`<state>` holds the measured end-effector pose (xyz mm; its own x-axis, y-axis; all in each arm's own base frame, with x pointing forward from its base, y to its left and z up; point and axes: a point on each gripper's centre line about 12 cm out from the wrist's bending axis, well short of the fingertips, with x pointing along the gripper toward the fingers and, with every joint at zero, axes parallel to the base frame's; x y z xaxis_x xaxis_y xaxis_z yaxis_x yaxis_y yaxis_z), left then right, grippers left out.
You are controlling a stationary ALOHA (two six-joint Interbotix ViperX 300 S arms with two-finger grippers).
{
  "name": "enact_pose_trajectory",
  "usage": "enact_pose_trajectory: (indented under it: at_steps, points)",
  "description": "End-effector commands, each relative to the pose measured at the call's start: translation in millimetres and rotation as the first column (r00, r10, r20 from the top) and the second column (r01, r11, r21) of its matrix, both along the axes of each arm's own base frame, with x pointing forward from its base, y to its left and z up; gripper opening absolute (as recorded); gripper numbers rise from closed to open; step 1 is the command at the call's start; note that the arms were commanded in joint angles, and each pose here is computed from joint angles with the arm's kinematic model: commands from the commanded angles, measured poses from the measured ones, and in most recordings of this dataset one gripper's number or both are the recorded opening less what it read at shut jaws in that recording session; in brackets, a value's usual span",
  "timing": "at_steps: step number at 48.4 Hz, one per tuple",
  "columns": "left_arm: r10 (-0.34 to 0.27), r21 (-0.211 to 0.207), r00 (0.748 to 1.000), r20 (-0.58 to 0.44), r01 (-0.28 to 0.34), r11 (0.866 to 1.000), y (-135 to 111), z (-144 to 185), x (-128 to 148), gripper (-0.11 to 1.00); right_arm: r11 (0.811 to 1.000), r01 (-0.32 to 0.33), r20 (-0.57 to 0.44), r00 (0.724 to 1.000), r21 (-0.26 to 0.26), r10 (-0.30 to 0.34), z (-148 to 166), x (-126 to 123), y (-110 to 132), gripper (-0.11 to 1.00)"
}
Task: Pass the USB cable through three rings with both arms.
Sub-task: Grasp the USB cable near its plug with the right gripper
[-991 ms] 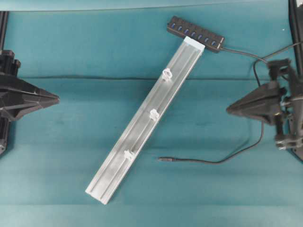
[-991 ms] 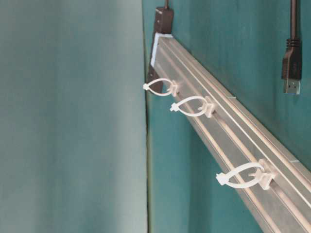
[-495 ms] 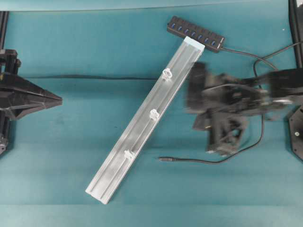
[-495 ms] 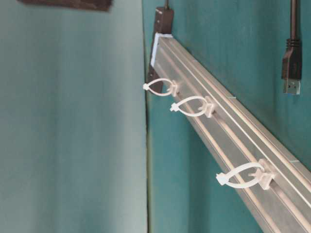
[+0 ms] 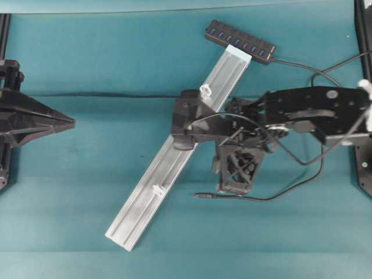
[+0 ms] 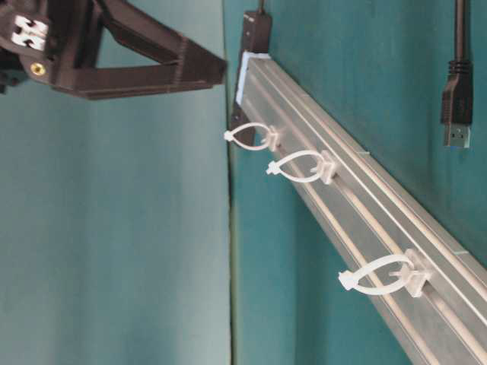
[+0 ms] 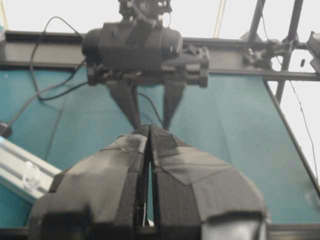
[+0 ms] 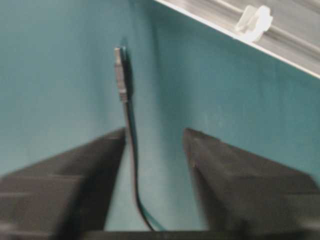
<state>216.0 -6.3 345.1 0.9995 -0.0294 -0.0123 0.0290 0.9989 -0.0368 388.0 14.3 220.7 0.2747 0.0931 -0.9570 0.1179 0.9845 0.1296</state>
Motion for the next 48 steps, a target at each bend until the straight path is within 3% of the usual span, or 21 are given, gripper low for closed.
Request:
enact_pose_trajectory:
  at_steps: [1, 5, 10, 29, 37, 48]
  points:
    - [-0.001, 0.003, 0.998, 0.061, 0.001, 1.000, 0, 16, 2, -0.01, 1.000, -0.024, -0.010, 1.000, -0.010, 0.024, -8, 3, 5, 0.81]
    - [-0.004, 0.006, 0.994, 0.107, 0.004, 1.000, -1, 22, 1, -0.01, 1.000, -0.020, -0.003, 1.000, -0.018, 0.020, -16, 4, 6, 0.91]
    - [-0.003, 0.012, 0.992, 0.123, 0.002, 1.000, -1, 24, 1, -0.01, 0.999, -0.031, 0.012, 0.999, -0.028, 0.031, -29, 3, 11, 0.83]
    - [0.005, 0.019, 0.997, 0.082, -0.006, 1.000, 1, 17, 4, -0.01, 0.995, -0.087, -0.019, 0.996, -0.042, 0.087, -79, -4, 33, 0.84]
    - [0.009, 0.018, 0.998, 0.068, -0.011, 1.000, 2, 15, 5, -0.01, 0.995, -0.091, 0.000, 0.996, -0.043, 0.091, -88, 2, 39, 0.84]
    - [0.010, 0.018, 0.998, 0.059, -0.011, 1.000, 2, 14, 5, -0.01, 0.994, -0.104, -0.049, 0.994, -0.042, 0.102, -108, -5, 45, 0.84]
